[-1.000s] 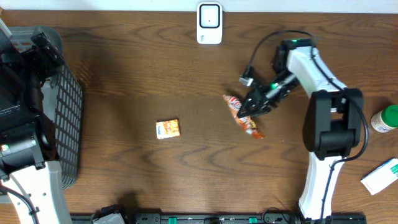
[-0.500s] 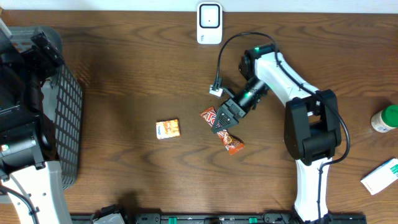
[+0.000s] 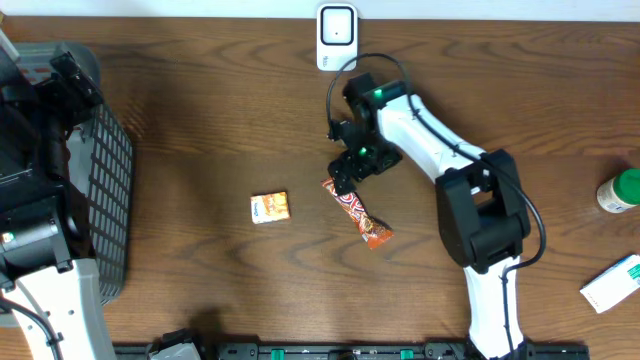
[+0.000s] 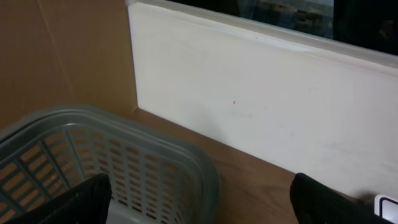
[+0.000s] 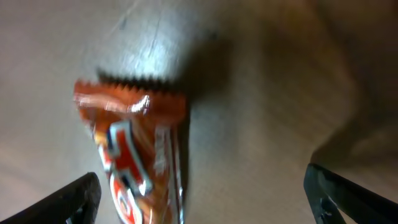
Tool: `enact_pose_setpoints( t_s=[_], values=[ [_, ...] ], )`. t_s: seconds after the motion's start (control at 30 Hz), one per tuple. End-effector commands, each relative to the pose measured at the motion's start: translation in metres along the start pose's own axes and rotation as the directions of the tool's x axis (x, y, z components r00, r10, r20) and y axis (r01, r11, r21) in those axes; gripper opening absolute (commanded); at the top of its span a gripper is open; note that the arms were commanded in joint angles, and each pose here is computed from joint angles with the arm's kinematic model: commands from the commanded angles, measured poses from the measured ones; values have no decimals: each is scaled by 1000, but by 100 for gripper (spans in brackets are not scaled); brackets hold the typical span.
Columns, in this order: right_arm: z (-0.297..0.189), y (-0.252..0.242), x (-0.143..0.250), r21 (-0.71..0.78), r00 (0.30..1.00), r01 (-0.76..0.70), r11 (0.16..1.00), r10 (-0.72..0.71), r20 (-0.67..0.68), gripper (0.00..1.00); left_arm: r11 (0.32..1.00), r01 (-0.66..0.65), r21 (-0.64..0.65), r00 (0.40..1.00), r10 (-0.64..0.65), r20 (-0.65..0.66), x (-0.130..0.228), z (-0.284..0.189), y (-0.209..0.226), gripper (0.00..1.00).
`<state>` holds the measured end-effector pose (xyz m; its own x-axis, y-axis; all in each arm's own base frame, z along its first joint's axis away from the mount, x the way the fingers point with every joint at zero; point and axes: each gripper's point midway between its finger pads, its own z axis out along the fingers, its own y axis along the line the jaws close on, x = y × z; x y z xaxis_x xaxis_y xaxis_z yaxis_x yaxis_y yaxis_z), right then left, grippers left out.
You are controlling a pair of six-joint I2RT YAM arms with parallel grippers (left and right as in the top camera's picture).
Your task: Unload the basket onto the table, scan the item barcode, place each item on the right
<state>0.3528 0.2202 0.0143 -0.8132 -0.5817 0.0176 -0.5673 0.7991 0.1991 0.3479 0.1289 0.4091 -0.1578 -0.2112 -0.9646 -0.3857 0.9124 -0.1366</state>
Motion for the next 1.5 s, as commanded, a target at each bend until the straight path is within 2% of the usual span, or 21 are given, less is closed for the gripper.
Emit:
enact_pose_setpoints(
  t_s=[0.0,0.03,0.07,0.1,0.17,0.2,0.3,0.4,0.6,0.67,0.73,0.8,0.87,1.1,1.17,1.27,1.4,1.47],
  values=[
    [-3,1,-10,128,1000,-5,992,1,30,99,1000,8,13,1000,-8,4,-2,-1,-3,91],
    [-3,2,-13,151,999,5,989,-11,37,96,1000,8,13,1000,-8,3,-2,-1,-3,91],
    [-3,3,-16,180,999,19,984,-28,45,88,1000,8,13,1000,-8,4,-2,-1,-3,91],
    [-2,5,-18,206,998,33,978,-44,49,74,1000,8,13,1000,-8,4,-2,-1,-3,91],
    [-2,10,-21,257,997,48,965,-63,53,55,1000,8,13,1000,-8,3,-2,-1,-3,91],
    [-2,13,-23,290,996,55,956,-74,55,53,1000,8,13,1000,-8,3,-2,-1,-3,91],
    [-1,22,-26,335,992,82,939,-108,59,55,1000,8,13,1000,-8,3,-2,-1,-3,91],
    [0,33,-29,364,989,106,925,-137,62,68,1000,8,13,1000,-8,3,-2,-1,-3,91],
    [-2,33,-31,420,989,85,903,-128,74,70,1000,8,13,1000,-8,3,-2,-1,-3,91],
    [-2,32,-33,420,988,82,904,-128,82,66,1000,8,13,1000,-8,4,-2,-1,-3,91],
    [-1,32,-35,420,988,81,904,-130,89,53,1000,8,13,1000,-8,3,-2,-1,-3,91],
    [1,32,-36,419,987,81,904,-131,92,35,1000,8,13,1000,-8,4,-2,-1,-3,91],
    [5,32,-36,418,988,75,905,-123,89,27,1000,8,13,1000,-8,3,-2,-1,-3,91],
    [30,26,-25,419,994,94,903,-108,9,28,1000,8,13,1000,-8,4,-2,-1,-3,91],
    [35,24,-20,418,995,100,903,-102,-18,33,1000,8,13,1000,-8,4,-2,-1,-3,91],
    [36,23,-15,418,994,106,902,-99,-40,34,1000,8,13,1000,-8,4,-2,-1,-3,91],
    [37,28,-12,414,993,118,903,-105,-53,15,1000,8,13,1000,-8,4,-2,-1,-3,91],
    [39,31,-11,396,993,119,910,-107,-54,16,1000,8,13,1000,-8,4,-2,-1,-3,91]
  ],
)
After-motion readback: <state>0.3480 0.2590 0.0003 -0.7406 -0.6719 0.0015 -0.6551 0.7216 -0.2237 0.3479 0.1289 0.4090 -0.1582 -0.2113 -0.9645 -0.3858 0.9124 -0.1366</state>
